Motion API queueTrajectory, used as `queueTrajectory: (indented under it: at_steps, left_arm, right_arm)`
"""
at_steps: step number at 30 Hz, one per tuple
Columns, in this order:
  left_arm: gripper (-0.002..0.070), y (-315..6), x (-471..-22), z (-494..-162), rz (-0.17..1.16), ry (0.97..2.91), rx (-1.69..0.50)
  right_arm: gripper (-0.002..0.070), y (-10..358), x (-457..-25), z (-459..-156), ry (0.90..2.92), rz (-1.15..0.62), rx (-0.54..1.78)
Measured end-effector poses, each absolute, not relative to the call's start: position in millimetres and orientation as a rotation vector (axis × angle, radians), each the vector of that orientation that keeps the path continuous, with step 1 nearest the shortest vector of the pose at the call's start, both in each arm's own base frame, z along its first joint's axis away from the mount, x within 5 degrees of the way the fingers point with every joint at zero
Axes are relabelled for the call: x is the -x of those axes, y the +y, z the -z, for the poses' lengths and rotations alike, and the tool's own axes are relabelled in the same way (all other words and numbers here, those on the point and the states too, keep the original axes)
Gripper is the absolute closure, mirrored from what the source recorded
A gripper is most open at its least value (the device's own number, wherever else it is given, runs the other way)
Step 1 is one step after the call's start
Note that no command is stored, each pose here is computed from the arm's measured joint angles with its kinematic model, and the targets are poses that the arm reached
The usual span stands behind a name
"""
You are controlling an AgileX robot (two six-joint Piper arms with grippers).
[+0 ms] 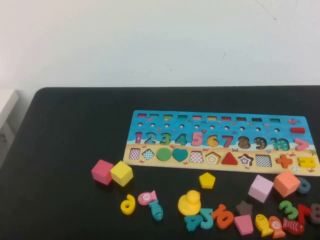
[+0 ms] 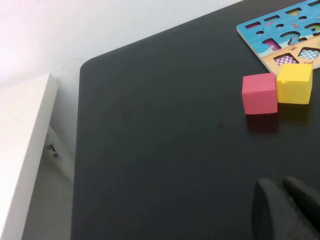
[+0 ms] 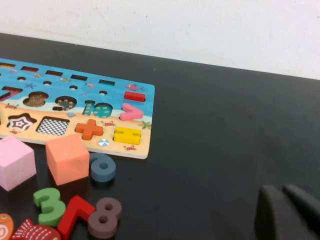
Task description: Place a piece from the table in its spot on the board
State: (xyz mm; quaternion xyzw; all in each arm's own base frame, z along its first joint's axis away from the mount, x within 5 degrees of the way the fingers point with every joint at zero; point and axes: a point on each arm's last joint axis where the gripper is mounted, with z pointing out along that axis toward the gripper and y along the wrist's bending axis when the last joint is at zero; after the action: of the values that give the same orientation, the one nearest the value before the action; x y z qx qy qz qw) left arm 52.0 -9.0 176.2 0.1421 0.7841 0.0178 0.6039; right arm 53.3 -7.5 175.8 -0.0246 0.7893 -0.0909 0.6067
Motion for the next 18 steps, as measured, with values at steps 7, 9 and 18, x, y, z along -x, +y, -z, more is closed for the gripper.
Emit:
queueTrajectory:
  at_steps: [7, 9, 18]
  left_arm:
    - [0.0676, -9.0, -52.0, -176.2, -0.041, 1.815, -0.329]
    - [0.0676, -9.0, -52.0, -176.2, -0.041, 1.815, -0.329]
    - [0.0676, -9.0, -52.0, -176.2, -0.041, 1.815, -0.329]
  right_arm:
    - [0.0658, -7.5, -53.3, -176.0, 1.823, 0.210, 0.057]
    - [0.0658, -7.5, -53.4, -176.2, 1.821, 0.210, 0.057]
    - [0.0658, -7.4, -53.8, -177.1, 1.805, 0.210, 0.058]
